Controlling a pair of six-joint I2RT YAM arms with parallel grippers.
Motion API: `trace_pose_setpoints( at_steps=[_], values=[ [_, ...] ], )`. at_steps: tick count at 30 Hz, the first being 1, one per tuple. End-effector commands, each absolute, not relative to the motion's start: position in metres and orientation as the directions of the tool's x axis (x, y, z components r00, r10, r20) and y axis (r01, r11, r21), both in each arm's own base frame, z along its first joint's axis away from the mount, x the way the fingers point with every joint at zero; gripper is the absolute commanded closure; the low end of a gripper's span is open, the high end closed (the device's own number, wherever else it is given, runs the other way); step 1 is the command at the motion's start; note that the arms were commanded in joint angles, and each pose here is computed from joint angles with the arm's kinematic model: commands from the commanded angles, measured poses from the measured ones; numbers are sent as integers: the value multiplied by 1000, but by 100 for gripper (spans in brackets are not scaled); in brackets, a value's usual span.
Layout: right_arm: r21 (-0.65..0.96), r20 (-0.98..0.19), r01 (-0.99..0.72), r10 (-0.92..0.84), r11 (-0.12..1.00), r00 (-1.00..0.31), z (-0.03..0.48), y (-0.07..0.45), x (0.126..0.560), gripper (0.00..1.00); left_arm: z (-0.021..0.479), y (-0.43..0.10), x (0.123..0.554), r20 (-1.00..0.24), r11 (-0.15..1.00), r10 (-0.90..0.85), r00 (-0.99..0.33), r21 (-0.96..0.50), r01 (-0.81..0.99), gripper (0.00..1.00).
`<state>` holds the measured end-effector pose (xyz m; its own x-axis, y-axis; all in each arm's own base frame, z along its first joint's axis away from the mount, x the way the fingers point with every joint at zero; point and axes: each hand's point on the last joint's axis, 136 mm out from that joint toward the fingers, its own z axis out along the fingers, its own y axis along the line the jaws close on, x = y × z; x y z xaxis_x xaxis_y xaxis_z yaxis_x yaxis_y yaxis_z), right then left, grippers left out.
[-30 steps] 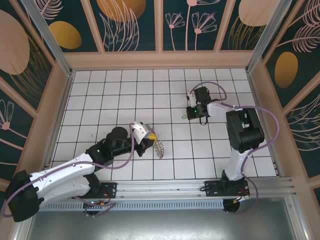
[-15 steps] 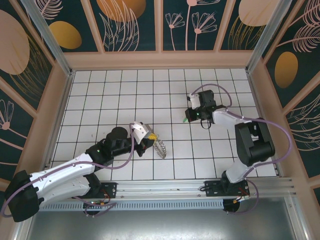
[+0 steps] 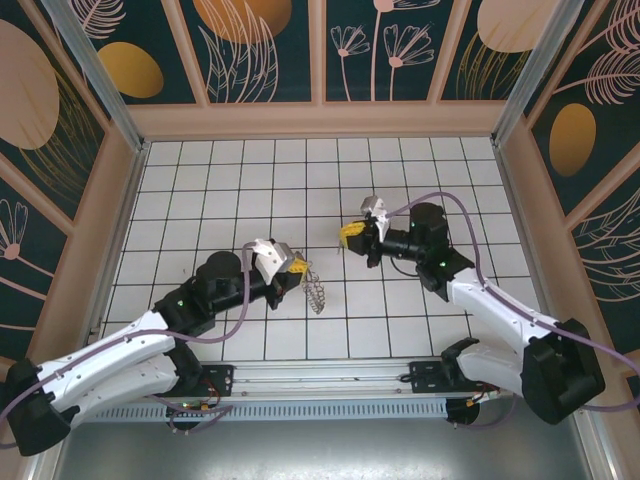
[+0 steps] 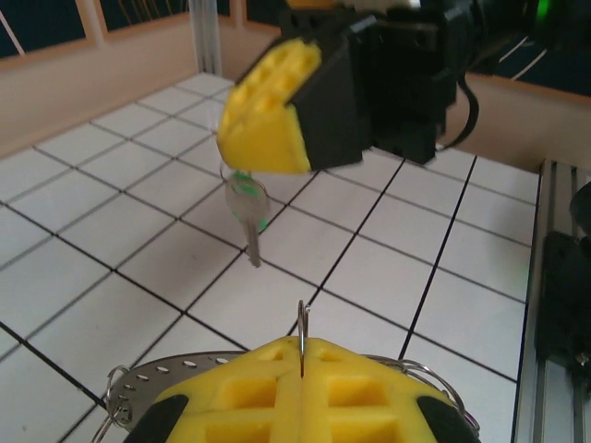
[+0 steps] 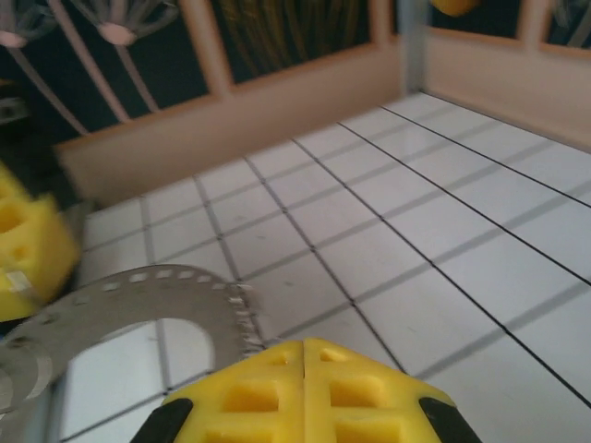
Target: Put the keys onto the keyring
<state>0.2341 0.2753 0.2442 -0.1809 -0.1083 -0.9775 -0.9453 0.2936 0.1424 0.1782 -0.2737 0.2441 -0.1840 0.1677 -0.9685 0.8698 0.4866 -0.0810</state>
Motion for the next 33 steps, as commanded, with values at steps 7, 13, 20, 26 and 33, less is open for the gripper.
trace_pose_setpoints(
  at_steps=[7,13,20,26,33],
  values=[
    [44,-999,-998,29,-54,-46,293,298,145,100,280,-267,171,-991,467,115,-70,-8,884,100],
    [13,-997,-1000,81,-23,-14,301,297,136,100,289,-273,162,-995,409,96,-40,2,913,100],
    [-21,-993,-997,111,70,29,303,304,135,100,291,-280,158,-994,369,100,-32,7,930,100],
    [-27,-992,-990,116,139,43,304,308,142,100,289,-282,157,-994,357,101,-37,2,934,100],
    [-21,-995,-988,97,152,36,299,313,144,100,290,-282,156,-995,352,95,-36,0,936,100]
  ],
)
